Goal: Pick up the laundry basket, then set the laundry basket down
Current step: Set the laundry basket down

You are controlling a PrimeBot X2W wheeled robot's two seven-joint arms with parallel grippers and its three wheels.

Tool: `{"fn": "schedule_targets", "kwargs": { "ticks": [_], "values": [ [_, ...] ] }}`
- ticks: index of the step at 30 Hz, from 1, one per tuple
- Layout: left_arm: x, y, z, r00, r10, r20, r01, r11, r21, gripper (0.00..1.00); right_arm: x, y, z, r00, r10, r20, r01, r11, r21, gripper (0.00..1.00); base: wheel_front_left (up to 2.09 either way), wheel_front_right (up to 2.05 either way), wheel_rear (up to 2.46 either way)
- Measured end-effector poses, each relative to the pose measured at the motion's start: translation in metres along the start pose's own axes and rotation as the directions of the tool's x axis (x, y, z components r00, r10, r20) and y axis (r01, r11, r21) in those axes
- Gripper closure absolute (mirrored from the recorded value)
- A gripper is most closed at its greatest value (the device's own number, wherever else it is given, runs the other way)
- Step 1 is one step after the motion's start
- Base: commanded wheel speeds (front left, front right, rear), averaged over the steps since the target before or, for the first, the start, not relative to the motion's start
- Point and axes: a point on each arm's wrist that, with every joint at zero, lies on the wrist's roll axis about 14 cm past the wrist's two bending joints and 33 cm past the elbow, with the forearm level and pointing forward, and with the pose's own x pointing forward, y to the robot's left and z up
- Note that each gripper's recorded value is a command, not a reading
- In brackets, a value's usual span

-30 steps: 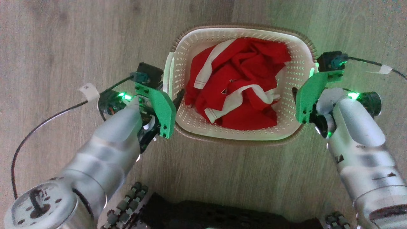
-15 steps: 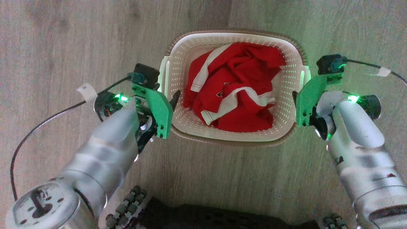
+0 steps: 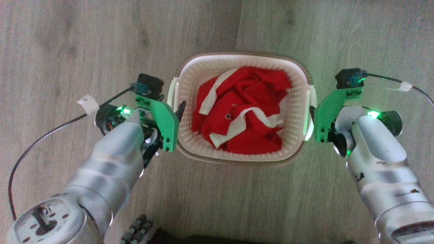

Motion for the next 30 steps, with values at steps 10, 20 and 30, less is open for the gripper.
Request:
{"fn": "schedule_targets", "kwargs": {
  "ticks": [10,20,30],
  "values": [
    [-0.037,-0.004,0.034,0.984,0.024,0.175,-0.024,1.000,-0.006,0.00,-0.058,0.009,0.065,0.944,-0.006,0.329,0.003,1.000,0.010,0.00,0.00,0.00,0.00],
    [-0.112,-0.007,0.152,0.827,0.065,0.559,-0.091,0.996,0.018,0.00,-0.156,0.034,0.133,0.701,0.029,0.712,-0.025,1.000,-0.016,0.00,0.00,0.00,0.00],
    [-0.211,-0.031,0.176,0.551,0.078,0.831,-0.149,0.989,0.006,0.00,-0.281,0.046,0.185,0.351,0.053,0.935,0.053,0.996,-0.077,0.00,0.00,0.00,0.00]
  ]
}}
